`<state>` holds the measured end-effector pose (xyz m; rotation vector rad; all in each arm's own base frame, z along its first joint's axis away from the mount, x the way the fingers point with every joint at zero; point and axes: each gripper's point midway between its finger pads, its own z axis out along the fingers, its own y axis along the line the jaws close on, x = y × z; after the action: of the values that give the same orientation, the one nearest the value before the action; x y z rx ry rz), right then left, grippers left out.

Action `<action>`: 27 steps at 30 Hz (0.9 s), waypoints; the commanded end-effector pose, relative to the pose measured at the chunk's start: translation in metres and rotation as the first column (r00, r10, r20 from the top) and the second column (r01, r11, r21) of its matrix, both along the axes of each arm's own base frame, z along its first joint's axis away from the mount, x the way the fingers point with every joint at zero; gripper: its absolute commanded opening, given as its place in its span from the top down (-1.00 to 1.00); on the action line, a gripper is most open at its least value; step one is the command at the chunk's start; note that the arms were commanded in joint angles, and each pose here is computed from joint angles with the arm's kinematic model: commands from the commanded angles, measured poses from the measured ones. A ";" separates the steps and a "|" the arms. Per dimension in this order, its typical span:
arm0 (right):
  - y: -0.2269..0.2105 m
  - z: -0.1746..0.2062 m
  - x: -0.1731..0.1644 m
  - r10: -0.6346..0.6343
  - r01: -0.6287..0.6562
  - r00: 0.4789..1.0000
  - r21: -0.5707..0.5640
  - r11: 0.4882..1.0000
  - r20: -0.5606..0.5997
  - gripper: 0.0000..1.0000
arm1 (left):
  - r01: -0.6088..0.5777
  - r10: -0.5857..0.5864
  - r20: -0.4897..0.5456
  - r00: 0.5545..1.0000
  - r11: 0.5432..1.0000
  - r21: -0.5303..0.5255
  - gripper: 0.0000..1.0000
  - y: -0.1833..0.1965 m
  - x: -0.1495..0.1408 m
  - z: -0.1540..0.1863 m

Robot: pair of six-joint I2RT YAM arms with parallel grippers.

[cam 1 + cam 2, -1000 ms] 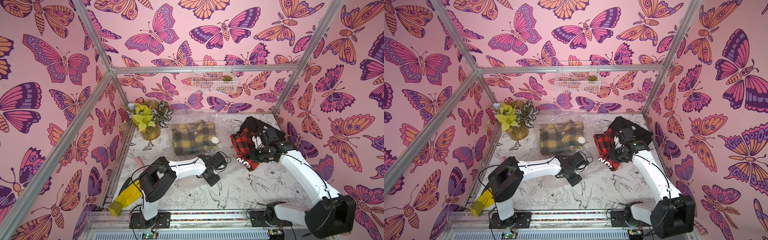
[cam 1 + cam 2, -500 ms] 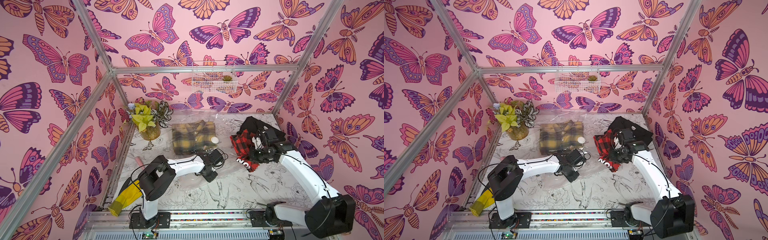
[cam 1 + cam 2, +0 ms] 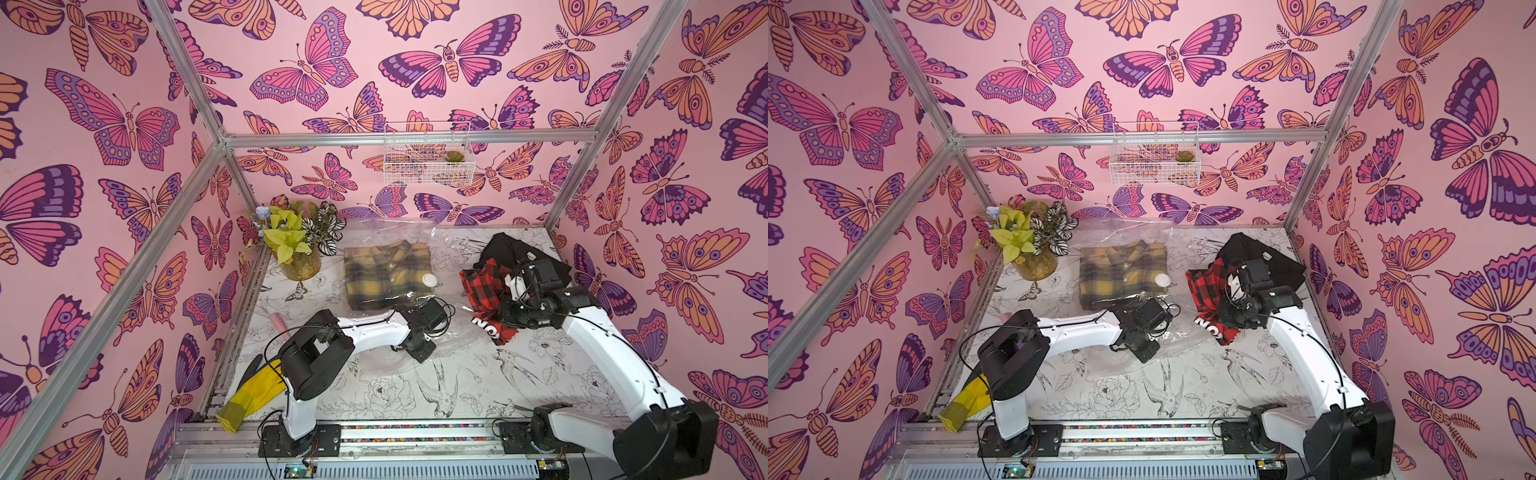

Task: Place the folded shirt into the vacuum bag
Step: Open the vacuum bag at the center of the board, then place the shirt in the vacuum bag.

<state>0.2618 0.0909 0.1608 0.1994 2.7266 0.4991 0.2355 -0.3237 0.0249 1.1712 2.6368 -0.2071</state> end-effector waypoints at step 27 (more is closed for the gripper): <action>0.126 -0.053 -0.117 0.582 -0.612 0.787 -0.137 0.779 -0.202 1.00 | -0.145 0.305 0.224 0.926 0.833 -0.534 1.00 0.016 0.035 0.213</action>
<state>0.1220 0.2004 0.0957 -0.7756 2.9990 0.3283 0.2823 -0.3014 0.2150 0.6184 2.3084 -0.4824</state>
